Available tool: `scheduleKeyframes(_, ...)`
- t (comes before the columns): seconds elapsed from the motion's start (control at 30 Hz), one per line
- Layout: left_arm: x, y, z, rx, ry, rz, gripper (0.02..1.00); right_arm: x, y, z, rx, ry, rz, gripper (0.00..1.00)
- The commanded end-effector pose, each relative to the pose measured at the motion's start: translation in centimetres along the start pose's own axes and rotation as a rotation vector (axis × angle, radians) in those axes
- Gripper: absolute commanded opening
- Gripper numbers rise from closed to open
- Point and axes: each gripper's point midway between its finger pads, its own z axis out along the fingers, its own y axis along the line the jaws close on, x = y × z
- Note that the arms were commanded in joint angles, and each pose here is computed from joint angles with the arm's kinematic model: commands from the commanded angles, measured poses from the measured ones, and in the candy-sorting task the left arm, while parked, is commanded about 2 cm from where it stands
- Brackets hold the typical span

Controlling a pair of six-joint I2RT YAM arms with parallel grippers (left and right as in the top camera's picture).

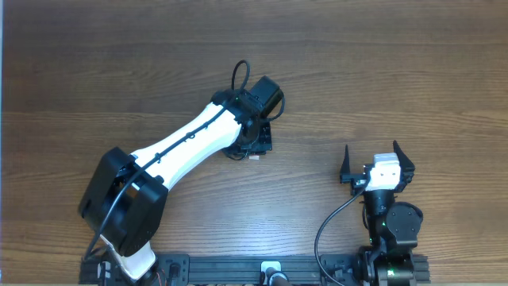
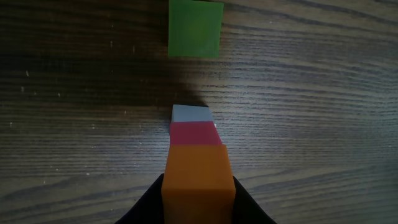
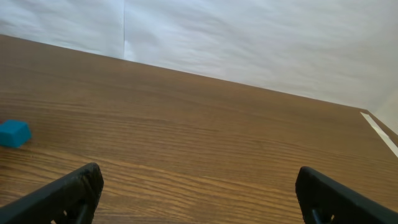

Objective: Stack Cubes

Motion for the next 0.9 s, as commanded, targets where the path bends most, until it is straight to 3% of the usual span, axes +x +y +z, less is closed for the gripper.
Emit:
scheduleKeyframes(0.03,-0.34,-0.28,0.24,0.005,0.003,0.012,0.209,0.13,0.02,-0.01,-0.002,0.000,0.003,0.993)
scheduleKeyframes(0.63,-0.34,-0.28,0.24,0.005,0.003,0.013,0.310,0.14,0.01,-0.01,-0.002,0.000,0.003,0.993)
scheduleKeyframes(0.9,-0.34,-0.28,0.24,0.005,0.003,0.013,0.308,0.13,0.02,-0.01,-0.002,0.000,0.003,0.993)
